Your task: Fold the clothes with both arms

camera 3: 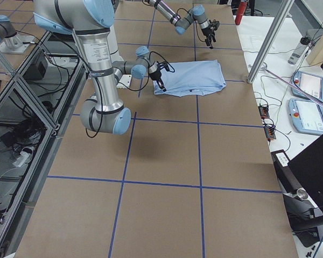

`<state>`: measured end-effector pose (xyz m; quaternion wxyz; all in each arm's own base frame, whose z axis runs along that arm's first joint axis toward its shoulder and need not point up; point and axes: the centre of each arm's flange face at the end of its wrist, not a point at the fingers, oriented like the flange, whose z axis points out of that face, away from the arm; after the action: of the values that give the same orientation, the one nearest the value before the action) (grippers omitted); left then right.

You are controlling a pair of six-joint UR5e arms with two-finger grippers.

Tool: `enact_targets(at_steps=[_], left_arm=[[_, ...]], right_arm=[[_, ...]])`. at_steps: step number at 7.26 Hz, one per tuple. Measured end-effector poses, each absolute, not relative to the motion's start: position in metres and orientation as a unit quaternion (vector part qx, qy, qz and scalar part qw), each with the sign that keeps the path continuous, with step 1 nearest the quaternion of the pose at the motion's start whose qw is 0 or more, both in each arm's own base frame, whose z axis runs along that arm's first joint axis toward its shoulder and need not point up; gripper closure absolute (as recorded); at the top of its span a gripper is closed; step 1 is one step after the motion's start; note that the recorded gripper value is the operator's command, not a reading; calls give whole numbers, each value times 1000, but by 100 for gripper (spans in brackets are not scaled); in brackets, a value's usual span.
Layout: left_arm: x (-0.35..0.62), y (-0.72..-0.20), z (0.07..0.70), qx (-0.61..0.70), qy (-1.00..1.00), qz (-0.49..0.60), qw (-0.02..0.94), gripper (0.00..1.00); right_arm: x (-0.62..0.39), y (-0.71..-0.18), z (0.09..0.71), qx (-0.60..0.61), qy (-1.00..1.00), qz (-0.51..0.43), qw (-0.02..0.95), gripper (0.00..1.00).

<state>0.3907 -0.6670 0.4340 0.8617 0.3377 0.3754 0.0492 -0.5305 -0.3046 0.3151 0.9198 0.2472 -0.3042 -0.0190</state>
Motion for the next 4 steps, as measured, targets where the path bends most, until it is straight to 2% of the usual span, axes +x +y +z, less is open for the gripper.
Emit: enact_targets(at_steps=[1, 2, 4], left_arm=[[391, -667, 434, 338, 375, 49, 862, 0], [391, -667, 434, 338, 375, 49, 862, 0], [392, -667, 433, 338, 376, 50, 861, 0]], right_arm=[[-528, -299, 321, 234, -312, 13, 921, 27], [-531, -292, 324, 226, -316, 28, 921, 0], [-536, -285, 320, 222, -324, 35, 919, 0]])
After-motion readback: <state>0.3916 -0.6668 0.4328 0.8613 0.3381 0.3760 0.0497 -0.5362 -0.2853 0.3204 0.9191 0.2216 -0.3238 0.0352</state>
